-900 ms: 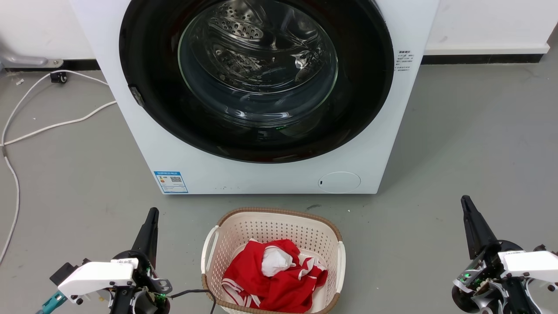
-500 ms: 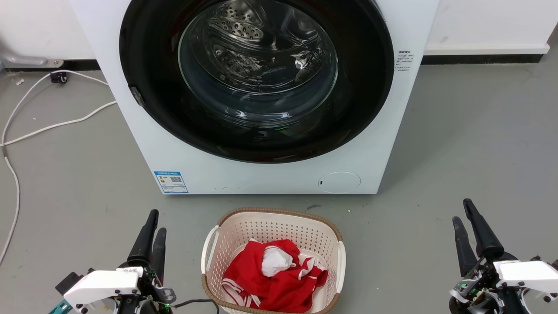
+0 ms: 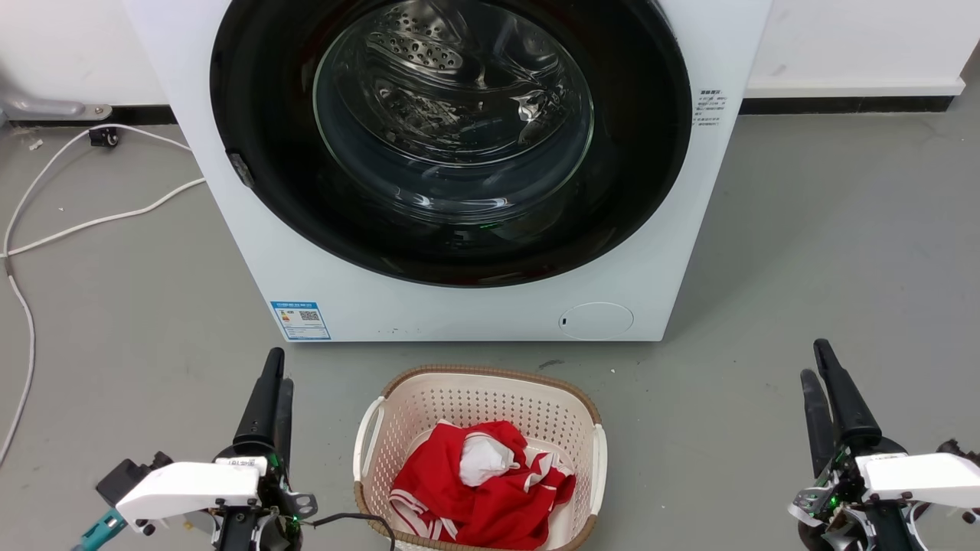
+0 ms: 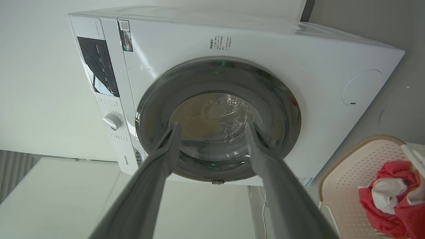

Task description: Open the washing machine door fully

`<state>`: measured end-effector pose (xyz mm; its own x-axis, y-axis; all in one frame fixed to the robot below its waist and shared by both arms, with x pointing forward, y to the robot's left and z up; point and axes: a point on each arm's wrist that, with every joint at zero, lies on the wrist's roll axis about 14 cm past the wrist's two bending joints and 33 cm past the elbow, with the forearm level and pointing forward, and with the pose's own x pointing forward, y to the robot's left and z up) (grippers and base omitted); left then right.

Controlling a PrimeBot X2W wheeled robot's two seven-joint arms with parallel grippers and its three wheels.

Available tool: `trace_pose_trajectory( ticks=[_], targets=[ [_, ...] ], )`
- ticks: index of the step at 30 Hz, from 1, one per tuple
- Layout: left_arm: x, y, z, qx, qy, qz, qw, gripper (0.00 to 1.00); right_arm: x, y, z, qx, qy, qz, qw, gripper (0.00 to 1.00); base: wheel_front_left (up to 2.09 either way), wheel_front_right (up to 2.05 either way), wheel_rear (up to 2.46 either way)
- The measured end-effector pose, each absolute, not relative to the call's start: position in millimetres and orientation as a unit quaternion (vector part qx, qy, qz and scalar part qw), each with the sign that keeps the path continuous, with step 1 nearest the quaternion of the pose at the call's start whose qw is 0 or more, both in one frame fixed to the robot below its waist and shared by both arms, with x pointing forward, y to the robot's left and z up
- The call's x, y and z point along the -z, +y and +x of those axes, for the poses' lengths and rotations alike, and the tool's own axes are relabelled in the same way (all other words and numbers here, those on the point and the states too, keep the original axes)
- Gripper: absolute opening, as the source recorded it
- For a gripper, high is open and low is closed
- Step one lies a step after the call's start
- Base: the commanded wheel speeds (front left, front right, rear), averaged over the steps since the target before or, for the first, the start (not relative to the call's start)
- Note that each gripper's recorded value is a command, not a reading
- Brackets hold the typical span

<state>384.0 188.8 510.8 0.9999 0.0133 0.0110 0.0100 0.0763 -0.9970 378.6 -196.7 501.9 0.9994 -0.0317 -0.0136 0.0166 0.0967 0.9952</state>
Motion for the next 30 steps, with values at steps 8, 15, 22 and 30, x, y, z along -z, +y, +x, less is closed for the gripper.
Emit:
trace_pose_trajectory(
  ticks=[8,15,22,30],
  targets=[
    [-523,192,384,0.004,-0.029,-0.623,0.782,1.00,-514,-195,379,0.005,-0.019,0.608,0.794,1.00,0.00,0.00,0.00],
    [-538,193,384,0.014,-0.051,-0.559,0.827,1.00,-525,-191,378,-0.008,-0.031,0.526,0.850,1.00,0.00,0.00,0.00],
    [-547,193,382,0.018,-0.066,-0.491,0.869,1.00,-533,-186,375,-0.020,-0.043,0.444,0.895,1.00,0.00,0.00,0.00],
    [-551,191,379,0.017,-0.073,-0.420,0.904,1.00,-535,-183,371,-0.024,-0.047,0.365,0.930,1.00,0.00,0.00,0.00]
  ],
)
